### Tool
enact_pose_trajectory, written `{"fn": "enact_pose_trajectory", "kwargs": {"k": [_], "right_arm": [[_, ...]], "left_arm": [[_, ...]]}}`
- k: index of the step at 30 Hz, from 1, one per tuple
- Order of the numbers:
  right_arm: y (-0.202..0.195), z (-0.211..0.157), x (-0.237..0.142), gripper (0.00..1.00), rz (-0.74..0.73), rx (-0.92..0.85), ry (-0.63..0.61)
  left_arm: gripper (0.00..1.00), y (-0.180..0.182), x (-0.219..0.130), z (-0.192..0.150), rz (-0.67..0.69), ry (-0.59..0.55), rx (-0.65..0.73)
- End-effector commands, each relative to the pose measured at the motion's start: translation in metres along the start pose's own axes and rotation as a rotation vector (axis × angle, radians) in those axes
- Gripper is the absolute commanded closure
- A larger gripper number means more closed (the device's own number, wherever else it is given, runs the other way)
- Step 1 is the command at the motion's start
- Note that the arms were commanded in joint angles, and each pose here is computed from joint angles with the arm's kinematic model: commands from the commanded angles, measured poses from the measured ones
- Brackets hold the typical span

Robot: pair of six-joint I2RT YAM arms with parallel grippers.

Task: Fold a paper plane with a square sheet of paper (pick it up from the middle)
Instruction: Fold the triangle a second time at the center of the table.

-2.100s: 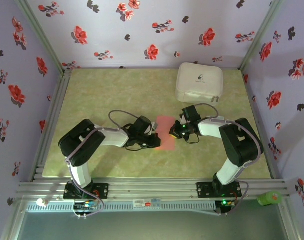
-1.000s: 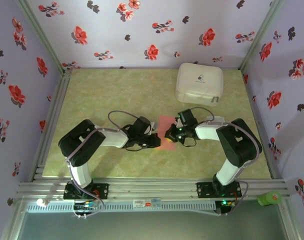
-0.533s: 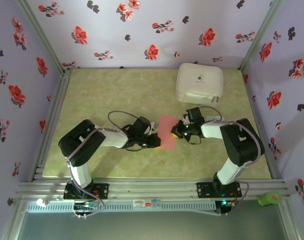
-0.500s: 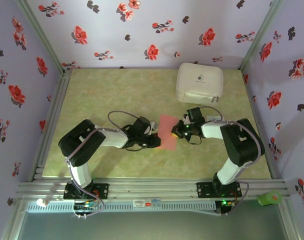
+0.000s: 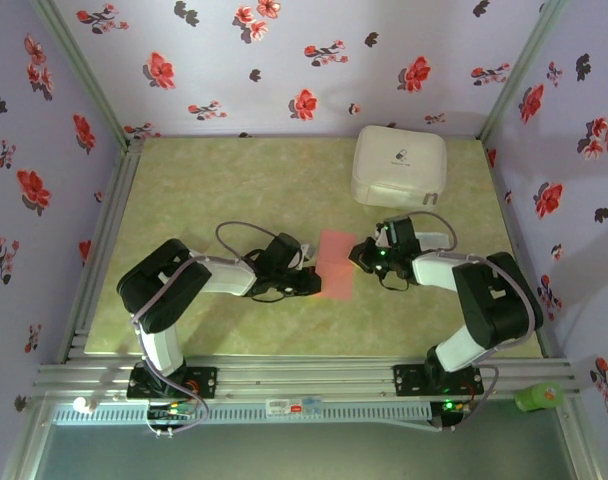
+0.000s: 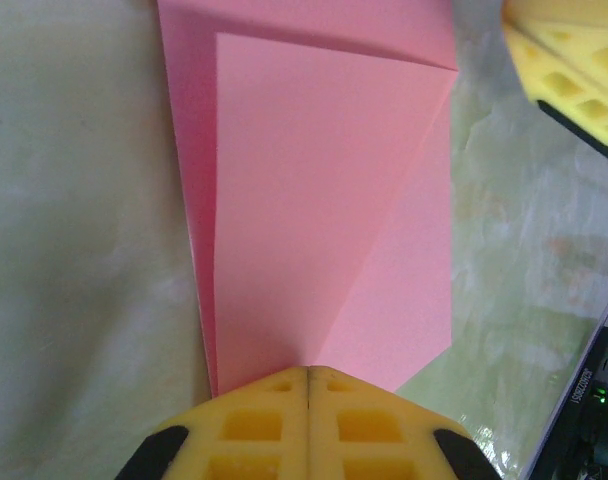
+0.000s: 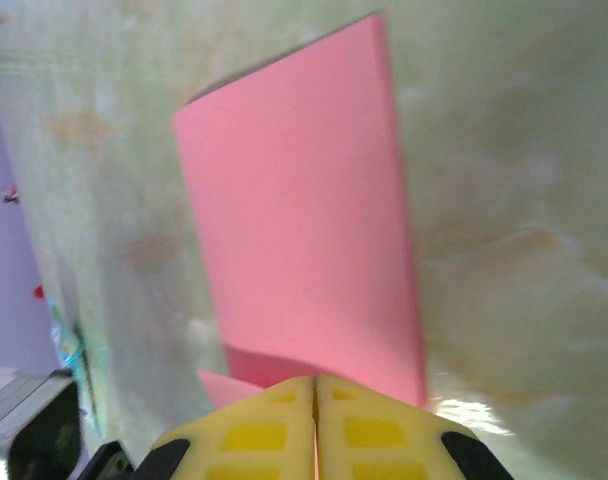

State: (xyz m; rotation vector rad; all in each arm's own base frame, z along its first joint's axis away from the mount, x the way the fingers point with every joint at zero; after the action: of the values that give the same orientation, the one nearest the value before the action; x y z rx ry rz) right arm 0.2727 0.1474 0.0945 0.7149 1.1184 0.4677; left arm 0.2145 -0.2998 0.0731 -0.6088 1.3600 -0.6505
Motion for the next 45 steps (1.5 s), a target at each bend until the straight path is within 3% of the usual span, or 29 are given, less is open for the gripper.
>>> {"fn": "enact_pose_trajectory", "kwargs": {"k": [1,7,13,26,32,39,45], "right_arm": [[0.014,-0.011,0.003,0.92,0.059,-0.042,0.038],[0.006,-0.031,0.023,0.95,0.017,-0.023,0.132],[-0.022,-0.021,0.021,0.97,-0.08,0.057,0.081],[-0.027,0.003,-0.005,0.95,-0.137,0.041,-0.022],[-0.011,0.003,-0.026,0.88,-0.112,0.009,-0.068],[-0.009,-0.014,-0.036,0.78,-0.107,0.034,-0.003],[-0.007,-0.032,-0.034,0.68,-0.12,0.052,0.059]], "left_arm": [[1.0,0.023,0.008,-0.012,0.098,0.063,-0.055],[1.0,0.022,0.008,-0.013,0.097,0.068,-0.053],[1.0,0.023,0.01,-0.013,0.102,0.074,-0.052],[1.0,0.018,0.009,-0.012,0.081,0.071,-0.05],[0.99,-0.009,-0.002,-0.006,0.012,0.044,-0.025],[0.89,-0.054,-0.028,0.019,-0.035,0.003,0.08],[0.89,-0.046,-0.021,0.043,0.02,0.016,0.097]]}}
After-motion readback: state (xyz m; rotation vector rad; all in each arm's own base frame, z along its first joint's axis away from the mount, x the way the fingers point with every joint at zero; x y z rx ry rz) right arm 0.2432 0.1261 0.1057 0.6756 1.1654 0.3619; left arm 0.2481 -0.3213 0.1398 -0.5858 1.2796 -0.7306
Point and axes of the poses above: each hand's point on the last joint's axis, 136 mm out from that joint toward the fingers, its own x axis out along the fingers, its own y axis along the line the jaws close on, z = x × y, the point moved 8 cm from there along -x, back along the fingers, and after that the axes turned 10 degrees about -x, right-handed, at the moved point
